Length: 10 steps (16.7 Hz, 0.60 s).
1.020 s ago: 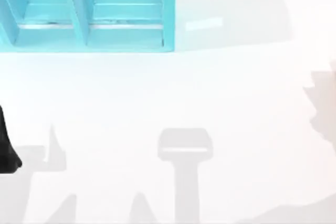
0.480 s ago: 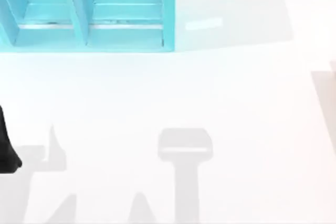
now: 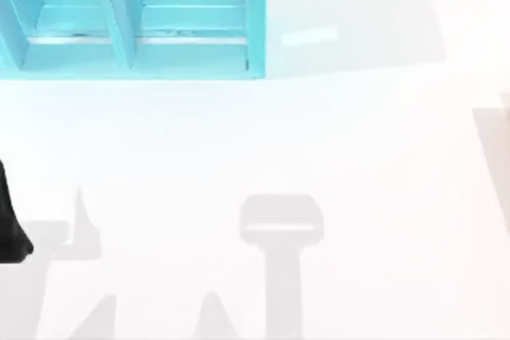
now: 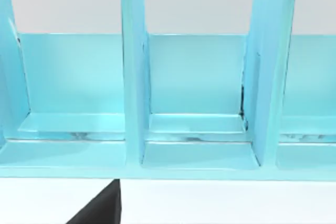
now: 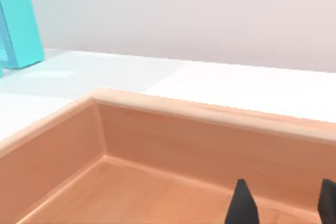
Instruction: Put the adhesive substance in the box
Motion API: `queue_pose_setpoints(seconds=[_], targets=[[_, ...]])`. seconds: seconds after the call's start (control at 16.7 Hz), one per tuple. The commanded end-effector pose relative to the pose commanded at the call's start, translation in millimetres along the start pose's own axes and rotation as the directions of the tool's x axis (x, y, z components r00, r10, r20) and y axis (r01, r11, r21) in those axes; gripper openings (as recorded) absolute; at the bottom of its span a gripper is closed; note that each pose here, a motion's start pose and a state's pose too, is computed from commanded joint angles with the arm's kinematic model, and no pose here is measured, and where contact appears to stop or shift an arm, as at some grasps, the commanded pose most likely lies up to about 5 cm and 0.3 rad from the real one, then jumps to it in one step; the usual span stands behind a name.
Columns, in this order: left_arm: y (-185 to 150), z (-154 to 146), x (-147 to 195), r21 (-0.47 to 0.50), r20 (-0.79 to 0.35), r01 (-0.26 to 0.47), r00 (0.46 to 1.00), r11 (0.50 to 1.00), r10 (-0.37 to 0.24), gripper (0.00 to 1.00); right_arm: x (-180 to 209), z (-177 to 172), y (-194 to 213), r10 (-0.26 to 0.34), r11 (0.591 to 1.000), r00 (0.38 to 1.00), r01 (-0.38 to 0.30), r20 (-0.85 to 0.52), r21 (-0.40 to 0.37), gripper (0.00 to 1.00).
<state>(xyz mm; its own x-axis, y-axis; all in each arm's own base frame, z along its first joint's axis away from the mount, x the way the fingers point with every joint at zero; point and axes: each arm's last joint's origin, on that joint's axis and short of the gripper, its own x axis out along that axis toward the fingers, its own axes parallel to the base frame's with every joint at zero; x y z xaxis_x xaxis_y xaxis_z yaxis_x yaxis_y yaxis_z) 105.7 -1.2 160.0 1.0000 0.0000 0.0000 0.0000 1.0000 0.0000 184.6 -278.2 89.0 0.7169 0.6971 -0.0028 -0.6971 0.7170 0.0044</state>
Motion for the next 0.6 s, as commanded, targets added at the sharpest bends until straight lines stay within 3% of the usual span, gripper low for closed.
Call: queue_pose_setpoints(seconds=[0.12,0.18,0.3,0.6], targets=[[0.0,0.0,0.0,0.0,0.0,0.0,1.0,1.0,0.0,1.0,0.0,0.0,0.0,0.0,1.0,1.0,0.0,0.0,0.0,0.0],[0.0,0.0,0.0,0.0,0.0,0.0,1.0,1.0,0.0,1.0,-5.8,-6.1,-41.1,-0.221,0.97,0.975,0.221,-0.004,0.103,0.0],[0.0,0.0,0.0,0.0,0.0,0.0,1.0,1.0,0.0,1.0,-2.1,-0.6,-43.0,-0.202,0.977,0.979,0.202,-0.005,0.07,0.0],[0.0,0.0,0.0,0.0,0.0,0.0,1.0,1.0,0.0,1.0,19.9,35.2,-50.7,-0.074,0.975,0.997,0.067,-0.028,-0.212,0.0]])
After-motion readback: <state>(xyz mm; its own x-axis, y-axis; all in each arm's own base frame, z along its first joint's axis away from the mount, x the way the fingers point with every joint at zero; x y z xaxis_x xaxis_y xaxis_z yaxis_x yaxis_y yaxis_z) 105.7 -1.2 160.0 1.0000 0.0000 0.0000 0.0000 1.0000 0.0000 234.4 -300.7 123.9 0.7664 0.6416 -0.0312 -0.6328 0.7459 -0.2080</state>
